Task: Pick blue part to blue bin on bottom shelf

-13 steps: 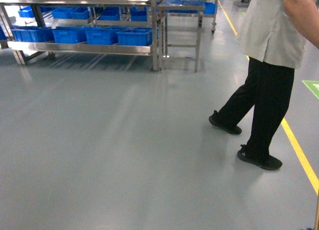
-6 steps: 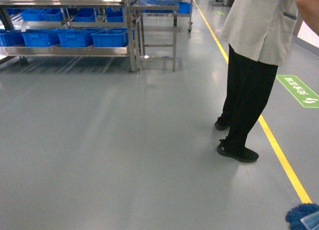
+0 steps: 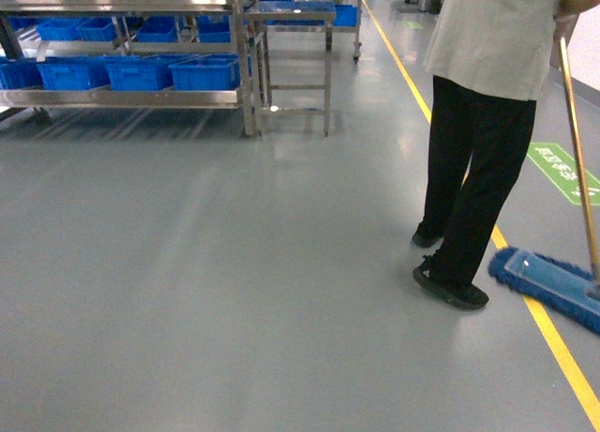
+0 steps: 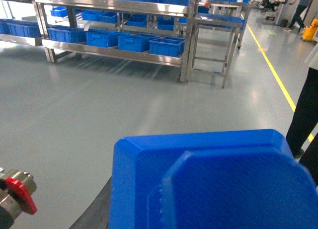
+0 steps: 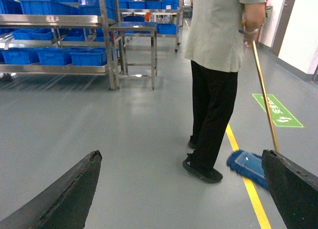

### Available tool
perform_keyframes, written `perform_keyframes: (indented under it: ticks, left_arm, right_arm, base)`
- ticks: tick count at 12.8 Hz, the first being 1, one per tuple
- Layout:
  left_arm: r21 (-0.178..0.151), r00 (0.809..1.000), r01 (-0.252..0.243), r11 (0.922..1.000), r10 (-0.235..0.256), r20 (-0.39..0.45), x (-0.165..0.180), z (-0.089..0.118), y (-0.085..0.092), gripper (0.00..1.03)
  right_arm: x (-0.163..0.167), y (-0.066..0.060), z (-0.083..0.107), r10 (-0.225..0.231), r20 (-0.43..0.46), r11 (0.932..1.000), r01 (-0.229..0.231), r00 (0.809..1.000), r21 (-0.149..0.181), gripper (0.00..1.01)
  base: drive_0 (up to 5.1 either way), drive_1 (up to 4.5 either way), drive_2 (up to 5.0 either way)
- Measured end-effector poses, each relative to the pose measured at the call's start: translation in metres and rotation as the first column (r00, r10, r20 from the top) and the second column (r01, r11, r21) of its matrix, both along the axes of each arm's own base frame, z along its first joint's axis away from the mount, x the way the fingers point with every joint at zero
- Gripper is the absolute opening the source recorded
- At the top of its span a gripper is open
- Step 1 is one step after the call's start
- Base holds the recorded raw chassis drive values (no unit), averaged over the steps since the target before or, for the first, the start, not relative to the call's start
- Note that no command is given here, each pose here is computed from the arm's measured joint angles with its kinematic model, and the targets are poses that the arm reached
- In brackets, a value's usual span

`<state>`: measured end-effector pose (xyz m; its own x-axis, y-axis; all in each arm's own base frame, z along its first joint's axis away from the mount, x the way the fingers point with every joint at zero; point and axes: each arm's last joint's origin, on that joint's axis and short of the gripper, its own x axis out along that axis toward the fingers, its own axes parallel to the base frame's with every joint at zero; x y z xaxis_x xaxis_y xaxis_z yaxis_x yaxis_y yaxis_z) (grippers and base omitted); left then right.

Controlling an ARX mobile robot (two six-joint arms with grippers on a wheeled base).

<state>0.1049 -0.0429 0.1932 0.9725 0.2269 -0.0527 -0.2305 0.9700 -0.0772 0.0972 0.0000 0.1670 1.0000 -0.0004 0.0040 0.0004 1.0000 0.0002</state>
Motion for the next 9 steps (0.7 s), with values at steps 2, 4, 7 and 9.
perform_keyframes:
  ticks: [2,4,7,9]
  left_arm:
    - [0.002,1.000,-0.001,1.0000,0.001,-0.003,0.0000,-0.0006,0.0000,0.43]
    - [0.002,1.000,-0.001,1.0000,0.001,-0.003,0.0000,-0.0005,0.0000,0.43]
    - [0.001,1.000,0.000,1.0000,0.000,-0.002,0.0001,-0.0004,0.0000,0.43]
    - [0.002,1.000,0.000,1.0000,0.000,-0.003,0.0001,-0.0005,-0.0001,0.43]
  right_arm:
    - [0.0000,0.0000,-0.0002,0.000,-0.002,1.0000,0.000,1.000,0.000,0.98]
    - [0.0000,0.0000,-0.0001,0.000,-0.001,1.0000,0.000,1.000,0.000,0.98]
    - [0.0000,0.0000,-0.0003,0.000,-0.003,1.0000,0.000,1.000,0.000,0.98]
    - [0.0000,0.0000,0.0002,0.000,0.002,1.0000,0.000,1.000,0.000,0.98]
  base:
    - [-0.1,4.03,-4.2]
    - [0.0,4.18,-4.1]
    - [0.1,4.24,-4.1]
    - [0.1,4.20,-4.1]
